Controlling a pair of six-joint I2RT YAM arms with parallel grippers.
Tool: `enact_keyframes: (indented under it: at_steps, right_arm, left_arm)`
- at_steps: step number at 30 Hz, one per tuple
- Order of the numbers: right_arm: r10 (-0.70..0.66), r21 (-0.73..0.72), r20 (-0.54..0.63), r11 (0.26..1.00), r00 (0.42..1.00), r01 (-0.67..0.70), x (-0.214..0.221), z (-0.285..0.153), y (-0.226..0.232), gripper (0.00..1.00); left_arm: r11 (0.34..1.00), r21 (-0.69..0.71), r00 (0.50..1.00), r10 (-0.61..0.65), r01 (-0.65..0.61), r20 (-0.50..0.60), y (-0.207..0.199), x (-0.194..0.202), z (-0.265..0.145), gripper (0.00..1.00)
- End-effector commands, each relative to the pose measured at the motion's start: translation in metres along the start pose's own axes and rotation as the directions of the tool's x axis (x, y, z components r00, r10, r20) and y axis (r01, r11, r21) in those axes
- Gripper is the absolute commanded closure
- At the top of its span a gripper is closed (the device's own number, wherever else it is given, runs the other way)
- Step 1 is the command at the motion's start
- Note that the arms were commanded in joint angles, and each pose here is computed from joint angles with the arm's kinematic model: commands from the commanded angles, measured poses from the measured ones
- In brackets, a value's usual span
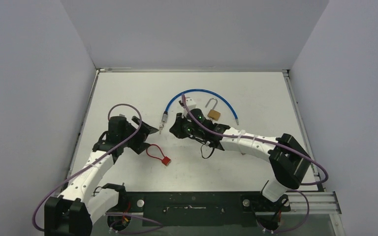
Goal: Unlock with the key
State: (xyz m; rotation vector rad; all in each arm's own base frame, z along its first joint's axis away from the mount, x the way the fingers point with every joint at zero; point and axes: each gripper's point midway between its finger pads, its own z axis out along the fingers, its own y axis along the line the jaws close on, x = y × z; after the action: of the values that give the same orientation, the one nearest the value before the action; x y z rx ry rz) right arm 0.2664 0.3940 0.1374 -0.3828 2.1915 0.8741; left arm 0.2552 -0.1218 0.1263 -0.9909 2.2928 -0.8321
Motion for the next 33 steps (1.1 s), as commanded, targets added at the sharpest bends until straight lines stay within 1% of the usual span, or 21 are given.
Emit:
enact_keyframes:
  at_steps: [1,3,5,10,11,13,15,17,21,22,23,26,28,29,30,33]
  right_arm:
    - [-0.07,-0.194,0.123,0.977,0.99,0.093,-0.037,-0.025,0.042,1.0]
    - [-0.089,-0.246,0.148,0.961,0.985,0.124,-0.04,-0.033,0.051,1.0]
    - [-0.103,-0.263,0.159,0.954,0.982,0.143,-0.042,-0.036,0.054,1.0]
    - [-0.141,-0.287,0.167,0.94,0.976,0.185,-0.044,-0.039,0.06,1.0]
    - [-0.145,-0.288,0.169,0.939,0.975,0.19,-0.044,-0.04,0.061,1.0]
    - [-0.15,-0.286,0.174,0.938,0.973,0.196,-0.045,-0.041,0.06,1.0]
    - [-0.152,-0.284,0.18,0.938,0.972,0.199,-0.046,-0.043,0.06,1.0]
    - [-0.157,-0.284,0.182,0.937,0.971,0.205,-0.046,-0.045,0.06,1.0]
    - [-0.157,-0.295,0.189,0.932,0.969,0.209,-0.046,-0.051,0.062,1.0]
    - [-0.156,-0.296,0.193,0.932,0.969,0.209,-0.047,-0.053,0.062,1.0]
    - [-0.156,-0.296,0.198,0.932,0.968,0.21,-0.047,-0.054,0.062,1.0]
    - [-0.157,-0.295,0.199,0.931,0.967,0.212,-0.047,-0.056,0.062,1.0]
    - [-0.158,-0.301,0.198,0.929,0.967,0.213,-0.046,-0.057,0.063,1.0]
    - [-0.158,-0.304,0.197,0.928,0.968,0.213,-0.047,-0.057,0.063,1.0]
    - [-0.158,-0.308,0.193,0.928,0.969,0.212,-0.046,-0.056,0.063,1.0]
    - [-0.158,-0.308,0.178,0.929,0.971,0.208,-0.041,-0.054,0.062,1.0]
  left_arm:
    - [0.922,0.278,0.948,-0.201,0.268,-0.247,-0.072,0.022,-0.002,0.19]
    - [0.89,0.271,0.909,-0.28,0.366,-0.31,-0.079,0.026,0.0,0.21]
    - [0.853,0.289,0.873,-0.319,0.434,-0.369,-0.09,0.03,-0.001,0.24]
    - [0.797,0.258,0.78,-0.372,0.546,-0.503,-0.105,0.053,-0.007,0.32]
    - [0.792,0.245,0.766,-0.381,0.56,-0.518,-0.105,0.057,-0.007,0.35]
    - [0.781,0.24,0.749,-0.388,0.577,-0.538,-0.107,0.062,-0.008,0.47]
    - [0.777,0.233,0.742,-0.397,0.585,-0.54,-0.107,0.062,-0.007,0.61]
    - [0.775,0.236,0.746,-0.404,0.587,-0.53,-0.106,0.06,-0.005,0.68]
    - [0.779,0.229,0.756,-0.418,0.583,-0.503,-0.1,0.056,0.0,0.69]
    - [0.781,0.227,0.758,-0.421,0.582,-0.498,-0.098,0.055,0.001,0.66]
    - [0.782,0.225,0.76,-0.422,0.581,-0.495,-0.097,0.055,0.001,0.61]
    - [0.786,0.224,0.766,-0.422,0.576,-0.485,-0.095,0.053,0.003,0.54]
    - [0.789,0.222,0.767,-0.422,0.573,-0.483,-0.094,0.054,0.003,0.53]
    - [0.788,0.223,0.768,-0.422,0.573,-0.483,-0.094,0.054,0.004,0.55]
    - [0.788,0.226,0.769,-0.421,0.573,-0.482,-0.094,0.053,0.003,0.59]
    - [0.786,0.235,0.771,-0.418,0.572,-0.48,-0.097,0.052,0.002,0.73]
